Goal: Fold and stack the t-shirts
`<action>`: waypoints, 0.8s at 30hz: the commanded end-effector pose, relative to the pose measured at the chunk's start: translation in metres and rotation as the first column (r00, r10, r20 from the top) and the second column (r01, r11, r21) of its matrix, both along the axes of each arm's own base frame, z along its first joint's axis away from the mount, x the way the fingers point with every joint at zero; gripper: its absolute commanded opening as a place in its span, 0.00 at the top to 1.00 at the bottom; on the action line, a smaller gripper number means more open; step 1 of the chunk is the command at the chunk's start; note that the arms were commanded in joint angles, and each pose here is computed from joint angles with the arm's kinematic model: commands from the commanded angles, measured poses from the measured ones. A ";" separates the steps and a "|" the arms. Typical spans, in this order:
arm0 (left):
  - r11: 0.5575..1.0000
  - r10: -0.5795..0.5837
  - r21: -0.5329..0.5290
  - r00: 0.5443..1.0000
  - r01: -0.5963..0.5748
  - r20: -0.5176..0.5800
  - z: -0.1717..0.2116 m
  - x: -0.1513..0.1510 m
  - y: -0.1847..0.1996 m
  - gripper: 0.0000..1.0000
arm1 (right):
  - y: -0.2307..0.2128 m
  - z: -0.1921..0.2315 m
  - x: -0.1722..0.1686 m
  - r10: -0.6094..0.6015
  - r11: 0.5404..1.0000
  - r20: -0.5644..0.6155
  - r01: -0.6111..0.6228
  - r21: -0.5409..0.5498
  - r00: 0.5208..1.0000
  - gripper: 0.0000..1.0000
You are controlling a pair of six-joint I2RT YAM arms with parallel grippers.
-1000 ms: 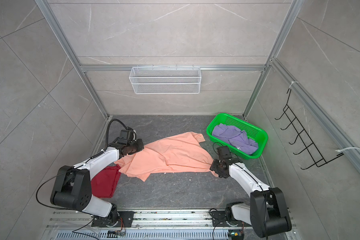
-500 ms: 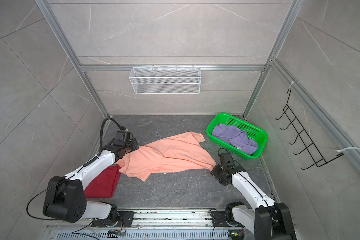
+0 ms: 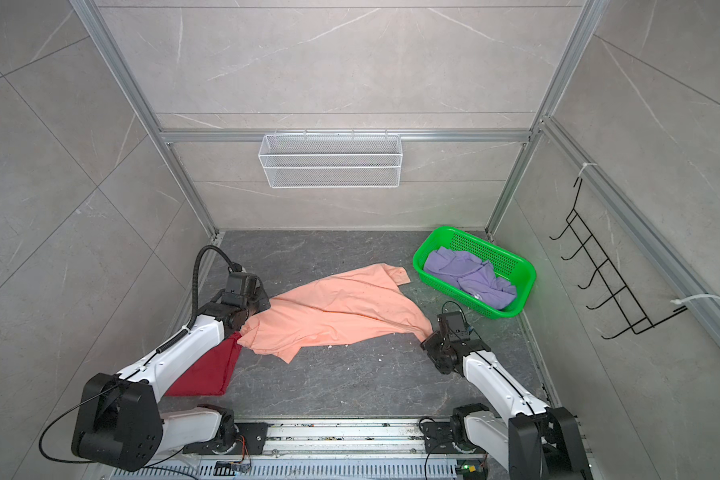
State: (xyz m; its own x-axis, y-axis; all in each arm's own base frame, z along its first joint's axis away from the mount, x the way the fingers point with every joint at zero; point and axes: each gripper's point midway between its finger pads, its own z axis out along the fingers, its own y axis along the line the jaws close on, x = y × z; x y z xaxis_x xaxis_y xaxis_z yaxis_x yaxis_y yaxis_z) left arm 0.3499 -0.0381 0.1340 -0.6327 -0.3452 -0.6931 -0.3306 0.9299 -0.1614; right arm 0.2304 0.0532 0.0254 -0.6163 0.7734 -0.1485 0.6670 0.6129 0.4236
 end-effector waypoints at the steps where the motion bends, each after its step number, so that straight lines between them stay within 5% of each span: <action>1: 0.997 0.074 0.022 0.997 -0.075 0.022 0.004 -0.006 0.014 1.00 | -0.004 -0.012 -0.007 -0.040 0.999 -0.030 0.040 -0.005 0.999 0.41; 24: 0.996 0.088 0.035 0.996 -0.087 -0.002 -0.006 -0.015 0.018 1.00 | -0.002 0.009 -0.006 -0.149 0.984 0.153 0.131 0.120 0.977 0.36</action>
State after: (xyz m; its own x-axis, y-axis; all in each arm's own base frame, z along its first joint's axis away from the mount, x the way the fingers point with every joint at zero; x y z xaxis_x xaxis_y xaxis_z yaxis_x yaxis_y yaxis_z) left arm 0.3361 -0.0259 0.1188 -0.6358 -0.3684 -0.6783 -0.3931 0.9108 -0.1262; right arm 0.2256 0.0543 0.0327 -0.5108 0.8466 -0.1495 0.6523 0.4949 0.5741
